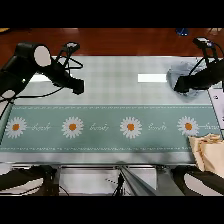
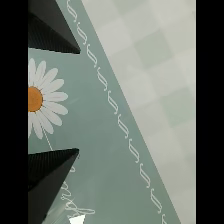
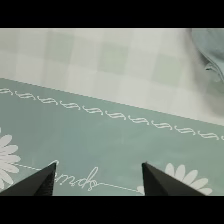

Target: Fold the shirts.

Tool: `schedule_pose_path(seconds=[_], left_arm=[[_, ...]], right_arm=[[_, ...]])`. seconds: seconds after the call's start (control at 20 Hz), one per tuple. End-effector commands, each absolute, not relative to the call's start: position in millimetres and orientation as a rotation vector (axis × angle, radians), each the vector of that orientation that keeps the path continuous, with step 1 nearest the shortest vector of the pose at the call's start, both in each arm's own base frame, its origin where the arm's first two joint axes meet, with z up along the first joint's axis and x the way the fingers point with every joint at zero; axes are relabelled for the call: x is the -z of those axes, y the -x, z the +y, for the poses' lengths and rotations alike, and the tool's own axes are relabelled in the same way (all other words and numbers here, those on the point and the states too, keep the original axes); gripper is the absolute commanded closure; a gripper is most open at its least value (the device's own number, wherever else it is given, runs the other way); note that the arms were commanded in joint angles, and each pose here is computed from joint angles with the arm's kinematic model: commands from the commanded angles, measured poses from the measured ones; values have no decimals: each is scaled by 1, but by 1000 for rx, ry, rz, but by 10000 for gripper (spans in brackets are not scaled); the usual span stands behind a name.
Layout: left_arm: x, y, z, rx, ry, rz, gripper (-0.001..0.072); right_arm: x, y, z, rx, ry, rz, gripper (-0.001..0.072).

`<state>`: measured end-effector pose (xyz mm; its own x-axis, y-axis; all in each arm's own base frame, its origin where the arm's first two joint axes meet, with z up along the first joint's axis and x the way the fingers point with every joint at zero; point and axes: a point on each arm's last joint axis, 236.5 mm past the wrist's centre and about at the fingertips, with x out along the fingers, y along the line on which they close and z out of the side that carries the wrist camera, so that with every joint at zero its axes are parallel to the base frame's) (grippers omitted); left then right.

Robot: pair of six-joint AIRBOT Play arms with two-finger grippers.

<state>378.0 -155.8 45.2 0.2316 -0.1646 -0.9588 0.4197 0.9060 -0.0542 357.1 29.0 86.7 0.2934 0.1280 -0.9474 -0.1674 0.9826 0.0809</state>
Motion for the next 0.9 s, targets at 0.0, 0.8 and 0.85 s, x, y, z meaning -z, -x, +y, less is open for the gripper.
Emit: schedule_pose_path(seconds=[0.0,0.8,0.85], left_arm=[[-45,-378,-156,407,-234,1277,-7],[-45,-378,-156,407,-234,1277,-7],[-45,-378,-156,407,-235,1277,-7]], right_arm=[[-87,-357,29,-198,36,1258,112],[-91,-369,29,-190,36,1204,112],[-96,-381,29,-183,35,1151,112]])
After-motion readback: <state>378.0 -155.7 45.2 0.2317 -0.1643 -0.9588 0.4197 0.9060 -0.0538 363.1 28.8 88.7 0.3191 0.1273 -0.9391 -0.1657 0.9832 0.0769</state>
